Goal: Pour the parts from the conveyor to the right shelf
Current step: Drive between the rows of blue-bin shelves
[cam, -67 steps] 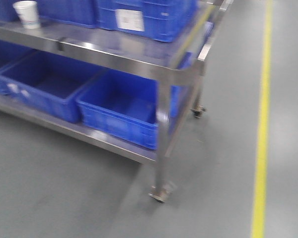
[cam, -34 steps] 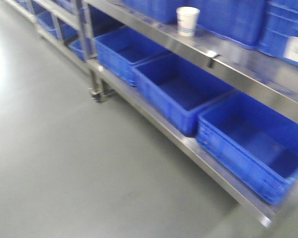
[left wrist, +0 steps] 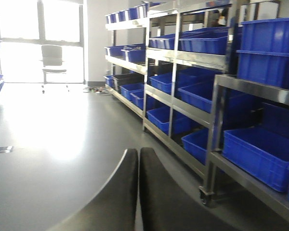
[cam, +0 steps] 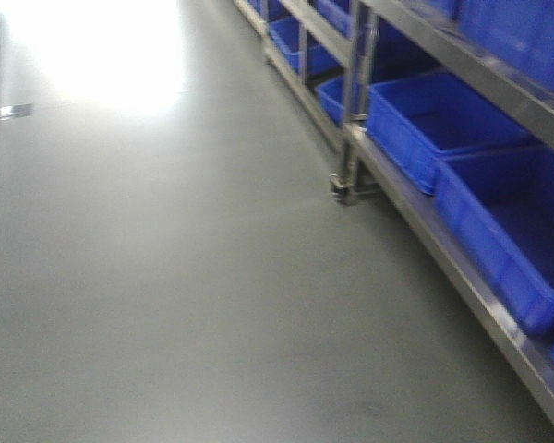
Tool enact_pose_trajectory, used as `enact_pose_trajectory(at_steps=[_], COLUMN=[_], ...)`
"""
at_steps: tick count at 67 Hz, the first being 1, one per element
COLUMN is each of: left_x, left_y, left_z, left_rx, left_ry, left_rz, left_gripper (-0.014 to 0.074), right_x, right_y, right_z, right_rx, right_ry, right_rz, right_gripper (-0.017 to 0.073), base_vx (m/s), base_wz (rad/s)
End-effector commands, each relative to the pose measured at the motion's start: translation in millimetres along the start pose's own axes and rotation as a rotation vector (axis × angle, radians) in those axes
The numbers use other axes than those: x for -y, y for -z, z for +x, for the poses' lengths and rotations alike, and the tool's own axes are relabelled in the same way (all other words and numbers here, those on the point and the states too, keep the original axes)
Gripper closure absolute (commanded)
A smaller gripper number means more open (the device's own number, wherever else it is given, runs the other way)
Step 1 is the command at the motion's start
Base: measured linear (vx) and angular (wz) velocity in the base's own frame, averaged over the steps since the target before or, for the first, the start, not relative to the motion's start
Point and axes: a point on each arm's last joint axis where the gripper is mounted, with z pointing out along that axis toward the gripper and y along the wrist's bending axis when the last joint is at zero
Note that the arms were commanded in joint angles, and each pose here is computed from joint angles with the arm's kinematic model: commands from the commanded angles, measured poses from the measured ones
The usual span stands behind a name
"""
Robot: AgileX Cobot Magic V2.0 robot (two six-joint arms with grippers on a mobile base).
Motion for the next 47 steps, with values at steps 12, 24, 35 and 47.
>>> enact_pose_trajectory(at_steps=[12,24,35,47], left_x=[0.2,0.2,0.2,0.2], left_y=[0.4,0.4,0.4,0.4], left_z=[1.4,1.4,1.4,1.4], left_rx=[0.062,0.062,0.062,0.062], left_ry=[0.016,0.016,0.016,0.016], left_rz=[0.010,0.010,0.010,0.010], left_gripper=[0.0600,0.0600,0.0600,0.0600], right_x=[1.8,1.8,1.8,1.8], right_y=[0.8,0.8,0.8,0.8], right_z=[-15.5,-15.5,-15.5,-15.5], right_rx=[0.094,0.094,0.094,0.094], right_ry=[0.012,0.012,0.012,0.012], right_rz=[0.016,0.016,0.016,0.016], right_gripper=[0.0564,0.0564,0.0564,0.0564], base_vx=[0.18,0.19,0.22,0.32], base_wz=[0.67,0.53,0.34,0.09])
